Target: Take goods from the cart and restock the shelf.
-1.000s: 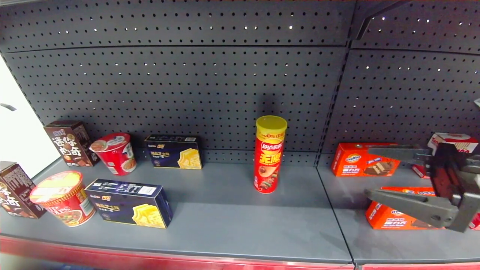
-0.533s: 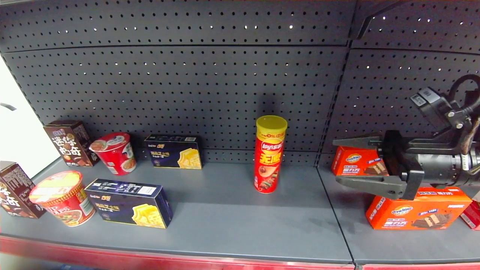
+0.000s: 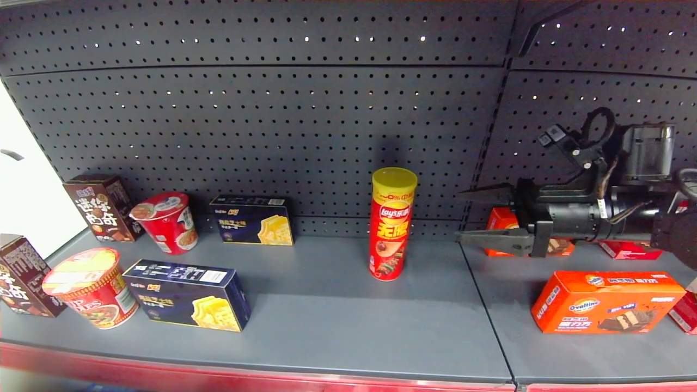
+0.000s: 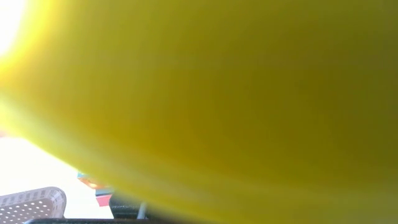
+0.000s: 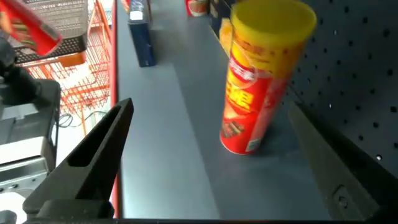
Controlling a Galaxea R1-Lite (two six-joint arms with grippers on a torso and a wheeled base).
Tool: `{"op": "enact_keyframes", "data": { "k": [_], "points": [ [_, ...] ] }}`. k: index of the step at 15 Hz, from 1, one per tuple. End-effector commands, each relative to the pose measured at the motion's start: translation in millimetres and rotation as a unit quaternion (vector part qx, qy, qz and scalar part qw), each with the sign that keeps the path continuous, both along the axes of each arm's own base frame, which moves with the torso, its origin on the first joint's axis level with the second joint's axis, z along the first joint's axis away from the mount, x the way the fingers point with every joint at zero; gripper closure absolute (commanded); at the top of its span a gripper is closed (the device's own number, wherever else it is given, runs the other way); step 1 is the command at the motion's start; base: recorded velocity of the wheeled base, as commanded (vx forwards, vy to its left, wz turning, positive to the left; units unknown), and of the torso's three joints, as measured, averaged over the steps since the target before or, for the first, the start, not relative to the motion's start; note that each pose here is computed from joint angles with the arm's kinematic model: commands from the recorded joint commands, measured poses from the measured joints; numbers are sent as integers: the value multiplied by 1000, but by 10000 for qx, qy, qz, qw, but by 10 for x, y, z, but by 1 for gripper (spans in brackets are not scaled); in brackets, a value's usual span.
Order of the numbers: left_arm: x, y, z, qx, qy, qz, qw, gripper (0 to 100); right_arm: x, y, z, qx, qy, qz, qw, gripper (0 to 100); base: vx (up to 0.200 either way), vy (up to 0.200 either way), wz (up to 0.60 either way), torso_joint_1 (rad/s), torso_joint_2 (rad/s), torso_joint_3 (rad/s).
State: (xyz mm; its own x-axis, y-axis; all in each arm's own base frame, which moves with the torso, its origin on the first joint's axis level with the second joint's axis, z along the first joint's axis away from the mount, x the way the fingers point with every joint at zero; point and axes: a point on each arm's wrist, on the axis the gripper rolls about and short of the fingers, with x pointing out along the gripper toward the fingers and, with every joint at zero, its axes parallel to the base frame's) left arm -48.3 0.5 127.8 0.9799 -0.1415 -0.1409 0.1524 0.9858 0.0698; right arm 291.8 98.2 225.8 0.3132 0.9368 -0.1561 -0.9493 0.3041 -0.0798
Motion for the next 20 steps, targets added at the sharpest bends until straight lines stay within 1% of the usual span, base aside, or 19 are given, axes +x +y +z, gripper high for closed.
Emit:
{"op": "enact_keyframes", "data": {
  "k": [1, 2, 3, 7, 14, 16, 20],
  "points": [
    [2, 0, 0, -70, 22, 10, 10000, 100, 159, 46, -146, -57, 205, 2, 9998, 0, 0, 0, 0, 0, 0, 0],
    [0, 0, 6, -138, 16, 19, 9999, 100, 211, 65, -183, -69, 250, 9, 9997, 0, 0, 0, 0, 0, 0, 0],
    [-1, 0, 10, -161, 12, 22, 9999, 100, 252, 77, -201, -73, 264, 9, 9996, 0, 0, 0, 0, 0, 0, 0],
    [-3, 0, 12, -161, 12, 22, 9999, 100, 469, 210, -280, -82, 286, 109, 9995, 0, 0, 0, 0, 0, 0, 0],
    [-5, 0, 9, -160, 11, 38, 9999, 100, 751, 344, -393, -77, 279, 185, 9994, 0, 0, 0, 0, 0, 0, 0],
    [0, -1, -2, -159, 34, 38, 9999, 100, 792, 381, -412, -78, 279, 215, 9993, 0, 0, 0, 0, 0, 0, 0],
    [9, -1, -27, -156, 88, 39, 9998, 100, 871, 478, -549, -116, 396, 300, 9987, 0, 0, 0, 0, 0, 0, 0]
  ]
}}
